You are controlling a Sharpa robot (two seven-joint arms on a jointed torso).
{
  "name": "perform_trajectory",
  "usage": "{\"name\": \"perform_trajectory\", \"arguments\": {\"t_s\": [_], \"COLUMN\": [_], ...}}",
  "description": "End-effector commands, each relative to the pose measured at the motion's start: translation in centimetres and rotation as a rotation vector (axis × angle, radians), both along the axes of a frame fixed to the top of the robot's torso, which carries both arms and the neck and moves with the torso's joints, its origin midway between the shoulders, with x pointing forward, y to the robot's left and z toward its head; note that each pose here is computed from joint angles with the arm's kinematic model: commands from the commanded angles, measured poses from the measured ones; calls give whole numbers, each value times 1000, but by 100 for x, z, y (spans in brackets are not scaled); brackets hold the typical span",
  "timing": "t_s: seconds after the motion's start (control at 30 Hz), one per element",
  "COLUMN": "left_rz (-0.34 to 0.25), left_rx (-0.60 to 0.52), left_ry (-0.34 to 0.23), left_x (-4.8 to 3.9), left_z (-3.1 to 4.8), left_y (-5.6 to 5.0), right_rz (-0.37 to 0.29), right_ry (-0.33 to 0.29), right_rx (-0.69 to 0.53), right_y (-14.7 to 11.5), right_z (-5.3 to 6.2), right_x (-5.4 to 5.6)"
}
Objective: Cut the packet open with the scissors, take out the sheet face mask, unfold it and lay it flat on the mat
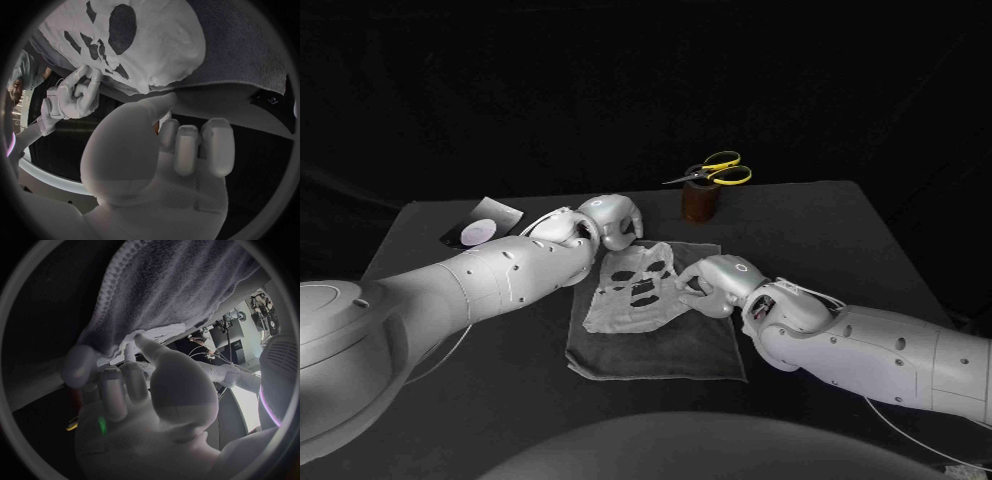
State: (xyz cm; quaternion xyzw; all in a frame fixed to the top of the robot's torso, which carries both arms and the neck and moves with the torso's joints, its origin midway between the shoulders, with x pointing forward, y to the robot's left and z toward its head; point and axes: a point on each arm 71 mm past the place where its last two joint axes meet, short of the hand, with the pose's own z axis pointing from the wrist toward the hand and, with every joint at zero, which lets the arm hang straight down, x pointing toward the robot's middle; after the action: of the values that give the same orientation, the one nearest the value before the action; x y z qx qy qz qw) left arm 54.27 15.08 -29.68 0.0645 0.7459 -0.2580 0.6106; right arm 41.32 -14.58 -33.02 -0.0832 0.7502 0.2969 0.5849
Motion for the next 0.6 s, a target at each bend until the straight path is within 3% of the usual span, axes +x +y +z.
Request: {"name": "perform_trajectory", "arguments": {"t_s": [0.03, 0.13, 0.37, 0.5, 0.6], "left_rz": [19, 26, 25, 25, 34], "left_rx": [-23, -78, -211, -236, -233], "left_ry": [2, 30, 70, 100, 124], "left_x": [14, 3, -74, -124, -149], "left_z": [19, 37, 125, 156, 163], "left_y": [17, 18, 31, 86, 155], "right_rz": [-48, -46, -8, 4, -11], "right_ry": [71, 41, -54, -70, -47], "right_rx": [-84, -37, 223, 350, 418], "right_y": [-121, -118, -126, -145, -164], "right_z": [-158, -121, 60, 177, 267], "right_x": [-19, -18, -55, -78, -66]}}
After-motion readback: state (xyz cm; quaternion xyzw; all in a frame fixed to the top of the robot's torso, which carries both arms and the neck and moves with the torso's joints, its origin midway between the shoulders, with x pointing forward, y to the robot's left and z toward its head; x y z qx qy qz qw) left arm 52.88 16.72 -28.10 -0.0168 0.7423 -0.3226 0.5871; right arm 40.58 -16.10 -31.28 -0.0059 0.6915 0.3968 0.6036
